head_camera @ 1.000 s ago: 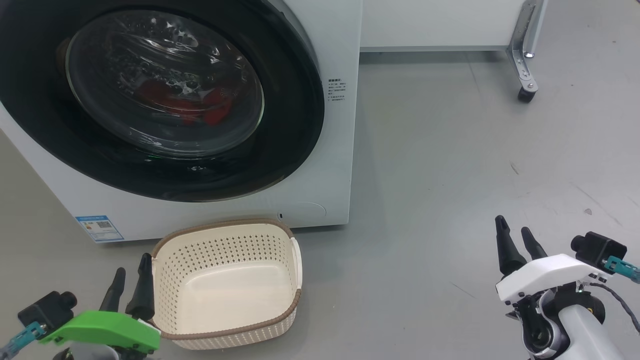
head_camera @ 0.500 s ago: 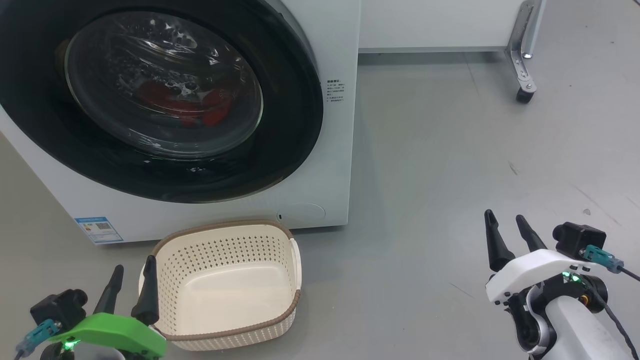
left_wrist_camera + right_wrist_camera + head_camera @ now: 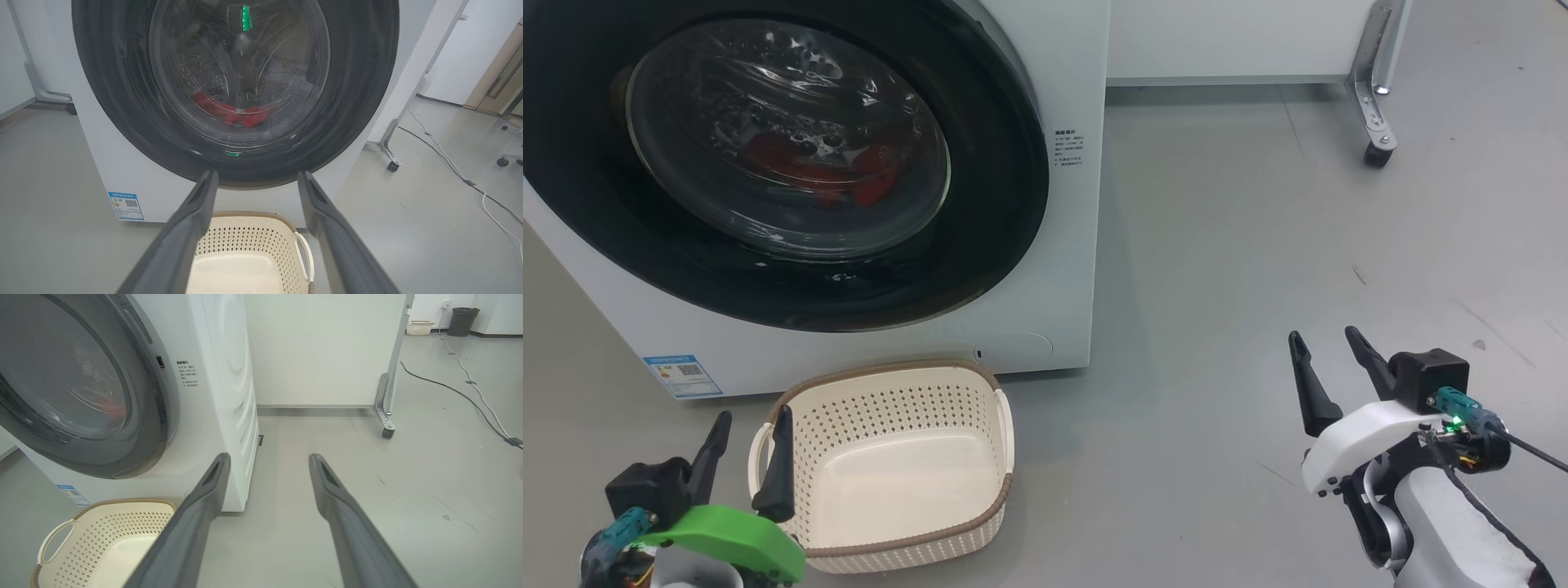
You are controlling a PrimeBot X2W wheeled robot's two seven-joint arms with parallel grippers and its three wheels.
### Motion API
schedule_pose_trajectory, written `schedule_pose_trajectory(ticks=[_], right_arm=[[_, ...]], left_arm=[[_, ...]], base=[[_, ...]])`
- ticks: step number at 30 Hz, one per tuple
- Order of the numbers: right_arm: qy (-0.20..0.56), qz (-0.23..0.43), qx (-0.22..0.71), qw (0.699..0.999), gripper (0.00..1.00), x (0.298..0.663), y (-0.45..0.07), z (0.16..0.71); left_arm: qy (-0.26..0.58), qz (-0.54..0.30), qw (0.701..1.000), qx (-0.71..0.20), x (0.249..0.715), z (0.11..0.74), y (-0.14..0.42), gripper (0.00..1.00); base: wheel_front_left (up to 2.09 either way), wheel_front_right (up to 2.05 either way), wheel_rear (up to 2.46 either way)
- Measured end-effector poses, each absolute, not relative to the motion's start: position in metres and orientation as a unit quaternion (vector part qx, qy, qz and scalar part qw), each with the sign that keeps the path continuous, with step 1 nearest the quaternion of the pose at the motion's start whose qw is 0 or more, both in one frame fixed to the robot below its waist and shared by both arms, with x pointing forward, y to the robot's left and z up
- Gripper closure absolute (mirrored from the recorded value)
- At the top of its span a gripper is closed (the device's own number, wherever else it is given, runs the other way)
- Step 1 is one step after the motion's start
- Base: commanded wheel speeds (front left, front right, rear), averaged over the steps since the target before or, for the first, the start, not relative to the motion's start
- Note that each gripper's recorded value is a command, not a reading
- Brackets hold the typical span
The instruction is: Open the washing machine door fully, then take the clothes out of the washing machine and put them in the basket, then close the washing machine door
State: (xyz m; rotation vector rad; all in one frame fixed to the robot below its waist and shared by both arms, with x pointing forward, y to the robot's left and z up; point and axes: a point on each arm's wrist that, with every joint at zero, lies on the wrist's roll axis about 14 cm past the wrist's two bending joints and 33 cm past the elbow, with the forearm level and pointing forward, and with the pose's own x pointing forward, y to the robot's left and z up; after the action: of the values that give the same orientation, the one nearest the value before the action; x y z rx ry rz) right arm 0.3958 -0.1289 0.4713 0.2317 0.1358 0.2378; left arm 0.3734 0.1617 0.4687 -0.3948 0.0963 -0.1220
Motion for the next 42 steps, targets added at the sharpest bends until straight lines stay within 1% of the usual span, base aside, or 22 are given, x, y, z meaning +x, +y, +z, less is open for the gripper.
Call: schedule_pose_trajectory(ticks=[4,10,14,16,26,42], right_arm=[[0.061,0.134,0.075,0.986,0.00,0.397,-0.126,0.472],[0.051,0.149,0.039,0.987,0.00,0.397,-0.122,0.475],[0.042,0.145,0.016,0.988,0.00,0.400,-0.126,0.478],[0.039,0.141,0.015,0.989,0.00,0.401,-0.128,0.480],[0.024,0.077,0.020,0.997,0.00,0.410,-0.157,0.489],[0.013,0.081,0.034,0.996,0.00,0.416,-0.150,0.494]], left_arm=[[0.040,-0.067,0.983,-0.164,0.373,0.470,0.161,0.00],[0.036,-0.075,0.988,-0.132,0.373,0.470,0.160,0.00],[0.031,-0.078,0.990,-0.110,0.372,0.471,0.160,0.00],[0.029,-0.071,0.991,-0.112,0.373,0.471,0.164,0.00],[0.029,-0.035,0.991,-0.123,0.374,0.469,0.183,0.00],[0.035,-0.026,0.992,-0.116,0.375,0.463,0.184,0.00]], base=[[0.00,0.00,0.00],[0.00,0.00,0.00],[0.00,0.00,0.00],[0.00,0.00,0.00],[0.00,0.00,0.00],[0.00,0.00,0.00]])
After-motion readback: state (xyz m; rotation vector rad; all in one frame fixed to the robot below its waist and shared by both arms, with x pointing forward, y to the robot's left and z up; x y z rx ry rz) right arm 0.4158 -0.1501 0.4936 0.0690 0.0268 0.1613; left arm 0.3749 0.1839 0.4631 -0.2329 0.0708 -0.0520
